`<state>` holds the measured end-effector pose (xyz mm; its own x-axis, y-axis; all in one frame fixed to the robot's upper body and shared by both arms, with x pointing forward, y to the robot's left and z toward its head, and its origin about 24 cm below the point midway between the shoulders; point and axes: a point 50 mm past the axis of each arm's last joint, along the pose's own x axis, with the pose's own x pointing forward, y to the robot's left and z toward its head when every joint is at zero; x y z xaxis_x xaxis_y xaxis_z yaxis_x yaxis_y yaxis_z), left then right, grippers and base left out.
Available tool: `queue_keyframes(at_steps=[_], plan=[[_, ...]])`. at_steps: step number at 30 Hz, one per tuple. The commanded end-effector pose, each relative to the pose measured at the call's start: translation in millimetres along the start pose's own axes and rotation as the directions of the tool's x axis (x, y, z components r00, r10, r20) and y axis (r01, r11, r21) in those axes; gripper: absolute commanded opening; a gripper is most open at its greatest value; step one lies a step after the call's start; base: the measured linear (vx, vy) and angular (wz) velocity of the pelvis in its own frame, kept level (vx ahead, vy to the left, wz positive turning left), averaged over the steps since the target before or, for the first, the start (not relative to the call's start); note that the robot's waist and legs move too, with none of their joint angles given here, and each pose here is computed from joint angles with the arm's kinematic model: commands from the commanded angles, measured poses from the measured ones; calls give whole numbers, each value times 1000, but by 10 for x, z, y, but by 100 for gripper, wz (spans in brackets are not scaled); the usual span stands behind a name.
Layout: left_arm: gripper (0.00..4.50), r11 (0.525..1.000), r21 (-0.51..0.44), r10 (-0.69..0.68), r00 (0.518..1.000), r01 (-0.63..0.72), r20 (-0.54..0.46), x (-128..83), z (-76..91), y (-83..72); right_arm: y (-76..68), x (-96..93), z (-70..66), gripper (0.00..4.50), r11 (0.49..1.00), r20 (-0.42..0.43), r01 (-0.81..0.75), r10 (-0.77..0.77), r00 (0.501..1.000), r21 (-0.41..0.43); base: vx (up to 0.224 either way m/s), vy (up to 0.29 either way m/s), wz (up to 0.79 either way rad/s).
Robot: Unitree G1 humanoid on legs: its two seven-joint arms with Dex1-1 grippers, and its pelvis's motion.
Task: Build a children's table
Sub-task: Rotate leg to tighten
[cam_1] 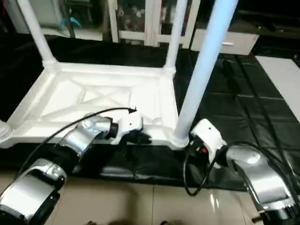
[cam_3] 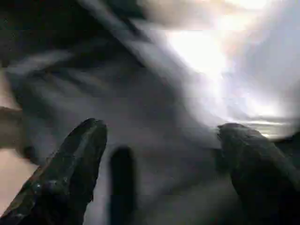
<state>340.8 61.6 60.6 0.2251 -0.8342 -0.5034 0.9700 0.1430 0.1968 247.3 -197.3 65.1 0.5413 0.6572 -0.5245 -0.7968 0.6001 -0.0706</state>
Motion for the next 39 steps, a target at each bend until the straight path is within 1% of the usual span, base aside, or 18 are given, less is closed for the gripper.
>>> queue_keyframes(at_steps=[1,3,5,9,11,14,16,22,24,26,27,28,29,32,34,35,37,39], plan=[[55,996,-55,78,993,-74,84,-15,127,82,117,34,52,404,997,25,-70,70,997,-14,0,0,0],[65,997,-58,50,995,-45,87,-21,120,59,122,3,28,404,998,12,-65,65,998,-14,0,0,0],[96,997,-69,34,993,-26,116,-56,116,46,125,-57,19,404,998,9,-58,58,998,-10,0,0,0],[118,996,-89,22,987,-8,157,-139,138,54,147,-94,33,404,998,14,-63,63,998,-10,0,0,0],[140,993,-100,-34,981,54,189,-237,166,32,184,-81,62,404,997,29,-77,78,997,-16,0,0,0],[163,968,-129,-189,964,214,186,-400,143,-78,209,-35,102,404,996,50,-83,84,995,-22,0,0,0],[175,952,-138,-246,952,272,180,-471,124,-127,214,-24,114,404,996,54,-85,86,995,-23,0,0,0],[224,950,-157,-242,953,271,184,-620,115,-155,239,-10,130,404,995,56,-97,98,994,-28,0,0,0],[229,954,-157,-234,962,255,144,-636,81,-164,254,-2,129,404,994,54,-104,106,993,-30,0,0,0],[255,969,-150,-191,980,196,49,-624,-3,-153,257,8,129,404,994,54,-104,105,993,-31,0,0,0],[262,969,-150,-191,980,196,49,-624,-3,-153,257,8,129,404,994,54,-104,105,993,-31,0,0,0],[266,983,-142,-122,992,118,-17,-604,-63,-105,255,15,131,404,994,53,-100,102,993,-34,0,0,0],[270,988,-144,-70,997,64,-41,-598,-81,-63,253,17,131,404,994,53,-99,100,994,-36,0,0,0],[304,989,-146,21,998,-30,-63,-585,-86,21,250,17,130,404,995,51,-95,96,994,-38,0,0,0],[309,981,-131,130,988,-141,-87,-565,-75,121,246,17,130,404,995,51,-89,91,995,-38,0,0,0],[320,981,-131,130,988,-141,-87,-565,-75,121,246,17,130,404,995,51,-89,91,995,-38,0,0,0],[345,966,-111,223,970,-233,-97,-525,-57,198,242,17,128,404,996,50,-84,86,995,-38,0,0,0],[350,942,-129,304,951,-310,-61,-447,-18,255,234,15,116,404,996,46,-78,80,996,-38,0,0,0]])
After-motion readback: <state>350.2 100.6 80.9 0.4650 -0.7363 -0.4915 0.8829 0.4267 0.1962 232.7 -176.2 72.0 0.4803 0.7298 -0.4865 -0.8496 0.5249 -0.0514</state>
